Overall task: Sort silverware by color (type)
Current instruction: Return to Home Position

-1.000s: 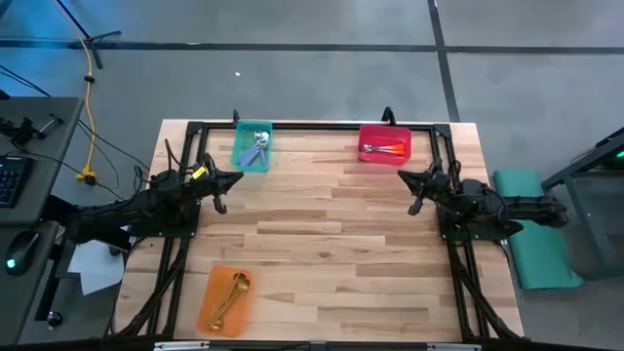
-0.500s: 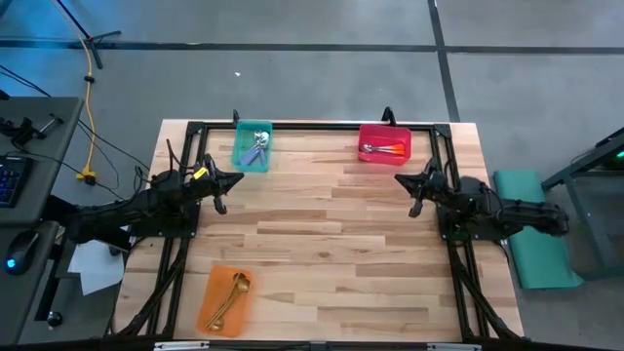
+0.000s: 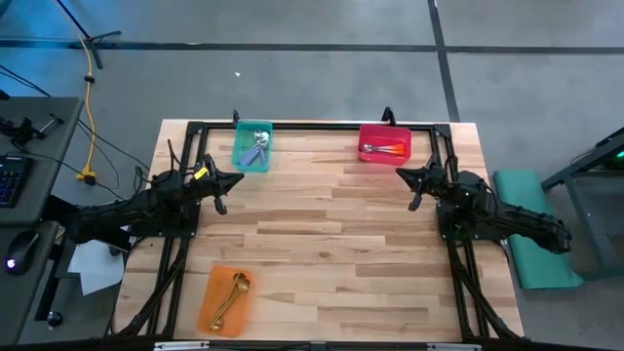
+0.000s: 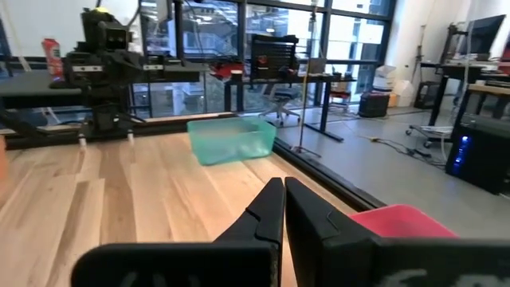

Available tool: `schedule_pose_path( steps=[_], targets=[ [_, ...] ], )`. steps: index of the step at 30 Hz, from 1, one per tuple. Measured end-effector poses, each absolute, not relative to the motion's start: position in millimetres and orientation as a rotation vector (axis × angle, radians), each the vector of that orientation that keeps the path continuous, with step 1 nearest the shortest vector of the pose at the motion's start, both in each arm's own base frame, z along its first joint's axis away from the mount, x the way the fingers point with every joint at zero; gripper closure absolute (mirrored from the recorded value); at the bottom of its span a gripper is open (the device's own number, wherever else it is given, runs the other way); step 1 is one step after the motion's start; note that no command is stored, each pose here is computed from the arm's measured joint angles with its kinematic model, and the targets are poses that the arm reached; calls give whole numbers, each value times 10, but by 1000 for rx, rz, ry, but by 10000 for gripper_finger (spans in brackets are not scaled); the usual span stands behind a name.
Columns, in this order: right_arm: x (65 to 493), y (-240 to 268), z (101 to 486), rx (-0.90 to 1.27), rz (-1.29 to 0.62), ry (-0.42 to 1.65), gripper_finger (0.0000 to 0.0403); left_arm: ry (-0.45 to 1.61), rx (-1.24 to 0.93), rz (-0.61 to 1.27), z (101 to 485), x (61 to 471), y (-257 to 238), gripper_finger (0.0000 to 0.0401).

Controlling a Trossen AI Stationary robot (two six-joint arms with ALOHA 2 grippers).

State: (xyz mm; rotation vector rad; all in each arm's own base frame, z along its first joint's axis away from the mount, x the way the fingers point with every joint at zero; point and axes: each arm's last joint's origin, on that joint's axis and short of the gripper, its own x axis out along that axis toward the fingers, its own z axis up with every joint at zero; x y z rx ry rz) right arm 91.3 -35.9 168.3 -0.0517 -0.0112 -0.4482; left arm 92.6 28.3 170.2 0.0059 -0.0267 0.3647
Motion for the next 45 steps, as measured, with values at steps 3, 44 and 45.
schedule_pose_path(
  steps=[3,44,45],
  targets=[
    [906,-377,1683,-44,-467,-13,403,-27,6,365,1702,926,283,401],
    [937,-421,1622,110,-497,25,403,-31,-55,379,1697,931,289,401],
    [937,-421,1622,110,-497,25,403,-31,-56,379,1697,931,289,401]
  ],
)
